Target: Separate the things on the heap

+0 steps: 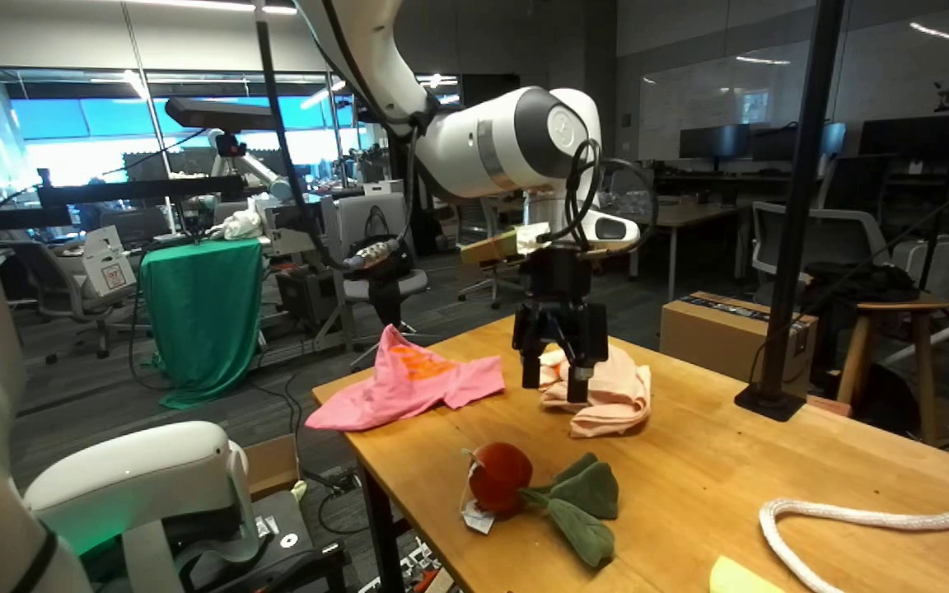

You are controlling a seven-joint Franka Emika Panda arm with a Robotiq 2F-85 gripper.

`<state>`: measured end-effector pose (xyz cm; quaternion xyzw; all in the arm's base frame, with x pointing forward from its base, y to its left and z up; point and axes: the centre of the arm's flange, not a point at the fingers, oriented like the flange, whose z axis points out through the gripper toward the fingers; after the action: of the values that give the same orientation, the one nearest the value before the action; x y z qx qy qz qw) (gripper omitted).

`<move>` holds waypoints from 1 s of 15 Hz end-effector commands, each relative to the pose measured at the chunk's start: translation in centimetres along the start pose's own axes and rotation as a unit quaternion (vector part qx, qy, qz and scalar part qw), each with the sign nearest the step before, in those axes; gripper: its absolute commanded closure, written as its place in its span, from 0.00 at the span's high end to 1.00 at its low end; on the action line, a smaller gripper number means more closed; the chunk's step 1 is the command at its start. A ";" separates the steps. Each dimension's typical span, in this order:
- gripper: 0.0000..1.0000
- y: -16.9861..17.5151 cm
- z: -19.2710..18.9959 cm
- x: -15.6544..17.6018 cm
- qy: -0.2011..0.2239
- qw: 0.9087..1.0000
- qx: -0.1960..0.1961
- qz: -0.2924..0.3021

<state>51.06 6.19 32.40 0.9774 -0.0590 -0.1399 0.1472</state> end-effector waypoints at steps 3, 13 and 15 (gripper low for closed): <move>1.00 5.4 -4.0 -6.1 0.022 0.998 0.028 -0.042; 1.00 10.0 -6.0 -12.0 0.173 0.976 0.116 -0.055; 1.00 10.6 -6.2 -12.5 0.212 0.968 0.125 -0.052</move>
<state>42.42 0.82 43.87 0.9987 -0.0025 0.0094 0.0495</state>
